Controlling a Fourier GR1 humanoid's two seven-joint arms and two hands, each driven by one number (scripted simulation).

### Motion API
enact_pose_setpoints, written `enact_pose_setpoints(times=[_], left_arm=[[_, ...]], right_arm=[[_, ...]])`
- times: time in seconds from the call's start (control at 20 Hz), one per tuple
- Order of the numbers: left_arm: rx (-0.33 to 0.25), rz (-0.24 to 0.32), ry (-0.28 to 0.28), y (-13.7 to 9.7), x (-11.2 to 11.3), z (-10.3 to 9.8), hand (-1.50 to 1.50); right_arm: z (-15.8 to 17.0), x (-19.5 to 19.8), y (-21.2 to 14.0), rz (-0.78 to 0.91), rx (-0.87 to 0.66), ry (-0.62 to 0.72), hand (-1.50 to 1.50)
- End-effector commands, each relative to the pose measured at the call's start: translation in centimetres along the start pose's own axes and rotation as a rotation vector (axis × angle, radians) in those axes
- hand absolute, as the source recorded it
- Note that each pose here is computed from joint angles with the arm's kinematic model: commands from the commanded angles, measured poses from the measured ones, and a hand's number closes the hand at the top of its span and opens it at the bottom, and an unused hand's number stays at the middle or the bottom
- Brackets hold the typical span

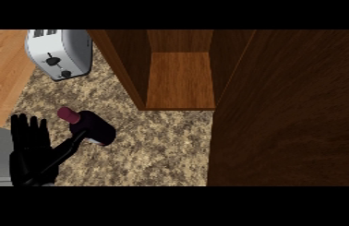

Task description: Pick up the wine, place it into the cabinet and close the cabinet

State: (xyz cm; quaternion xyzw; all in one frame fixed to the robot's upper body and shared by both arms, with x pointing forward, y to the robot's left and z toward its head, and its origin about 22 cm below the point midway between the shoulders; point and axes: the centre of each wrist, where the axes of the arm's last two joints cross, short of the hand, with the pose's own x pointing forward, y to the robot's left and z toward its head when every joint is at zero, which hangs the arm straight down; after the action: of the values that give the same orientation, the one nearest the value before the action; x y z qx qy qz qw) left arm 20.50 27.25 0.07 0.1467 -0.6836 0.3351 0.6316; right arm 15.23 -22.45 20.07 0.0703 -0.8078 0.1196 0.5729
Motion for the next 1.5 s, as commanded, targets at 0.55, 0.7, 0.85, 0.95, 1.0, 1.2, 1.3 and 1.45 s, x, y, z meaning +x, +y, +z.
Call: enact_pose_setpoints(times=[0.55,0.7,0.85,0.95,1.0,1.2,1.3,1.45], left_arm=[[-0.035,0.011,0.008,-0.4,-4.5,-1.1,-1.5],[-0.06,0.022,0.039,1.3,-6.0,0.2,-1.5],[-0.034,0.027,0.042,0.0,-5.9,-0.5,-1.5],[-0.033,0.009,0.042,1.4,-8.0,-1.5,-1.5],[-0.039,0.008,0.034,0.8,-6.3,-1.2,-1.5],[-0.06,0.025,0.047,0.2,-7.1,-1.0,-1.5],[-0.026,0.019,0.05,1.8,-9.3,-1.6,-1.5],[-0.054,0.028,0.061,4.4,-9.1,-0.6,-1.5]], right_arm=[[2.5,2.7,0.6,-0.046,0.035,-0.068,-1.5],[2.0,2.8,0.8,-0.042,0.039,-0.063,-1.5],[2.1,2.6,1.1,-0.057,0.038,-0.075,-1.5],[2.1,3.1,0.5,-0.041,0.045,-0.074,-1.5],[3.5,3.1,0.6,-0.046,0.077,-0.069,-1.5],[2.0,2.5,0.5,-0.039,0.026,-0.07,-1.5],[2.2,3.3,1.5,-0.054,0.035,-0.059,-1.5],[1.1,2.5,0.9,-0.069,0.011,-0.072,-1.5]])
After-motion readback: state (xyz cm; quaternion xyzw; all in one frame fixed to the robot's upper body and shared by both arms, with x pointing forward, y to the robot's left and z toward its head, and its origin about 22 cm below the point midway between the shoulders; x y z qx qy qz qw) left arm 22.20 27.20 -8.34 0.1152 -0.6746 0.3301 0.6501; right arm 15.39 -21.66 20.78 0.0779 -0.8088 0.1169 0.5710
